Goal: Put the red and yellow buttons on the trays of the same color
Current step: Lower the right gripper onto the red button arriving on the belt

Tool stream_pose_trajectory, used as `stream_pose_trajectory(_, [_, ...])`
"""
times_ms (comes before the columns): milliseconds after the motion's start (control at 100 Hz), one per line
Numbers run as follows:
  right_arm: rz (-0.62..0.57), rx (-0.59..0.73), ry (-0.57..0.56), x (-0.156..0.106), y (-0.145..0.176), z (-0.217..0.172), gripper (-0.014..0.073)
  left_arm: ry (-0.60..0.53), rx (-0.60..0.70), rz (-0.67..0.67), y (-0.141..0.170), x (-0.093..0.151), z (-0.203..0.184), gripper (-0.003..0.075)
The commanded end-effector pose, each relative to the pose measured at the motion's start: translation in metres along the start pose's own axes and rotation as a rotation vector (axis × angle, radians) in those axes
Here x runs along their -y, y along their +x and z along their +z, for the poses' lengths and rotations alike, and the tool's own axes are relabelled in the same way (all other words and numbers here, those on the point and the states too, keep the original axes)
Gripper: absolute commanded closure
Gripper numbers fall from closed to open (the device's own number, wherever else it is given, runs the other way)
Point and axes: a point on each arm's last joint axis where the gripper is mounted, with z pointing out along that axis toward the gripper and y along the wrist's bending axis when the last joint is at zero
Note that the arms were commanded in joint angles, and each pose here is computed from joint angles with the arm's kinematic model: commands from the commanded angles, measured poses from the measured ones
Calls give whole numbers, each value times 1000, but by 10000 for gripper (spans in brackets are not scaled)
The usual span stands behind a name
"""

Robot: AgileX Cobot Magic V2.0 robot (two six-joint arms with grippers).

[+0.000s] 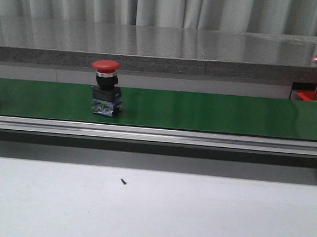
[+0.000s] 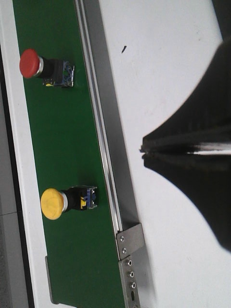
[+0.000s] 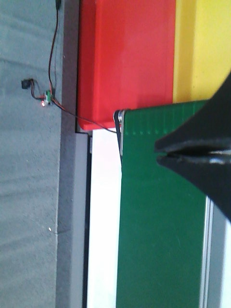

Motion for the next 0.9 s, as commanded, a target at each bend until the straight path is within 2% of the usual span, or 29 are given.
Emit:
stream_pose_trajectory(0, [-42, 10, -48, -10, -30, 9, 711, -3, 86, -10, -13, 0, -4, 740])
stream_pose_trajectory(110, [-73, -89, -109, -27, -46, 27, 633, -3, 86, -10, -13, 0, -4, 740])
stream_pose_trajectory(180, [-95, -144, -150, -40, -54, 39, 522, -3, 86, -10, -13, 0, -4, 740])
stream_pose_trajectory(390, [-161, -279, -248, -83, -74, 73, 83, -3, 86, -10, -13, 0, -4, 740])
stream_pose_trajectory(460, [-181, -333, -269, -97, -79, 84, -10, -3, 86, -10, -13, 0, -4, 740])
stream_pose_trajectory(580, [-225, -424, -298, -123, -85, 102, 6, -3, 86, -10, -13, 0, -4, 740])
stream_pose_trajectory(890, [-357, -547, -414, -187, -97, 132, 5, -3, 86, -10, -13, 0, -4, 740])
